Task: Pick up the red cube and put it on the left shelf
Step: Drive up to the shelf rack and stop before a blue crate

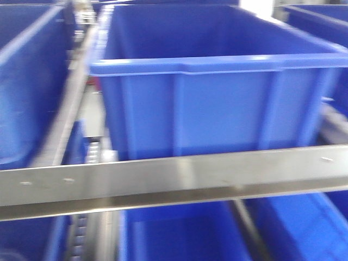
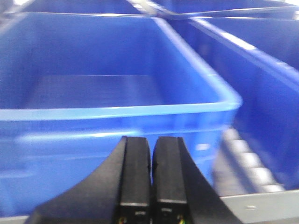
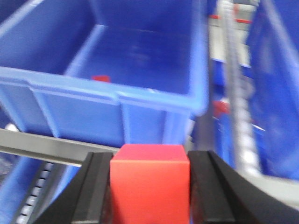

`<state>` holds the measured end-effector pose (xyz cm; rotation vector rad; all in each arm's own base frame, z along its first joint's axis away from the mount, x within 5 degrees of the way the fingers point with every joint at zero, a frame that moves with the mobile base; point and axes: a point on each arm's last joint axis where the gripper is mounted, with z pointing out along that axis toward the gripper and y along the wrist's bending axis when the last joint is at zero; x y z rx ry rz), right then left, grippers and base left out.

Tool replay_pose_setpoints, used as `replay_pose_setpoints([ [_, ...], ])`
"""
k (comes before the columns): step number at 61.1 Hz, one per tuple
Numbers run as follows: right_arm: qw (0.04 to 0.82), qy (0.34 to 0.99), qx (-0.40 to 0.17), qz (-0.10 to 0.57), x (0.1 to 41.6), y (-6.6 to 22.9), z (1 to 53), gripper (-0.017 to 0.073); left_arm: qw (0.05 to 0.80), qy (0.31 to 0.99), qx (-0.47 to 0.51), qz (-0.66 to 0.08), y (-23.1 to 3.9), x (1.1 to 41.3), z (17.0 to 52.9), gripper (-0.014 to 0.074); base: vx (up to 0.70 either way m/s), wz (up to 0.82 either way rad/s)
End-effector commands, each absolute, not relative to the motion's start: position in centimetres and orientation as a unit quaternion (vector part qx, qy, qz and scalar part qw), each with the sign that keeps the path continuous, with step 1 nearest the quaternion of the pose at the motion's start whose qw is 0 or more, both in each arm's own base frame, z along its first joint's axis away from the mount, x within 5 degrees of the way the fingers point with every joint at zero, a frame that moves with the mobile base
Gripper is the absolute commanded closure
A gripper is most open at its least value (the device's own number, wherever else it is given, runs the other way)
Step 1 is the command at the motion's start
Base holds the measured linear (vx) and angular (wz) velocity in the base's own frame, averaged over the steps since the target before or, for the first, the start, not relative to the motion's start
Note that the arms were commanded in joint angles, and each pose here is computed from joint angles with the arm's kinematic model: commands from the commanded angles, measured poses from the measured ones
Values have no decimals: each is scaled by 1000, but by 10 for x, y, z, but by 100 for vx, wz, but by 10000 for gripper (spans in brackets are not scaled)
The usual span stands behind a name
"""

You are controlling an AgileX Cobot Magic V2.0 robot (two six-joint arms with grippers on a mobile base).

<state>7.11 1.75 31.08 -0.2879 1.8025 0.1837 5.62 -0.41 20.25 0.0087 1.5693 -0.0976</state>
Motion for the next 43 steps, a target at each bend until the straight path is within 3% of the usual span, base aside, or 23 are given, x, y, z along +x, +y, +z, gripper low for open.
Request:
replay_pose_setpoints([
  [1, 645, 748, -135, 82, 72, 19, 326, 461, 733, 678, -2, -46, -3, 56, 203, 492, 8, 44],
  [18, 645, 748, -135, 82, 72, 19, 326, 461, 733, 678, -2, -46, -3, 56, 203, 492, 6, 34],
  [43, 645, 748, -135, 82, 72, 19, 326, 461, 733, 678, -2, -46, -3, 56, 203, 492, 0, -1],
])
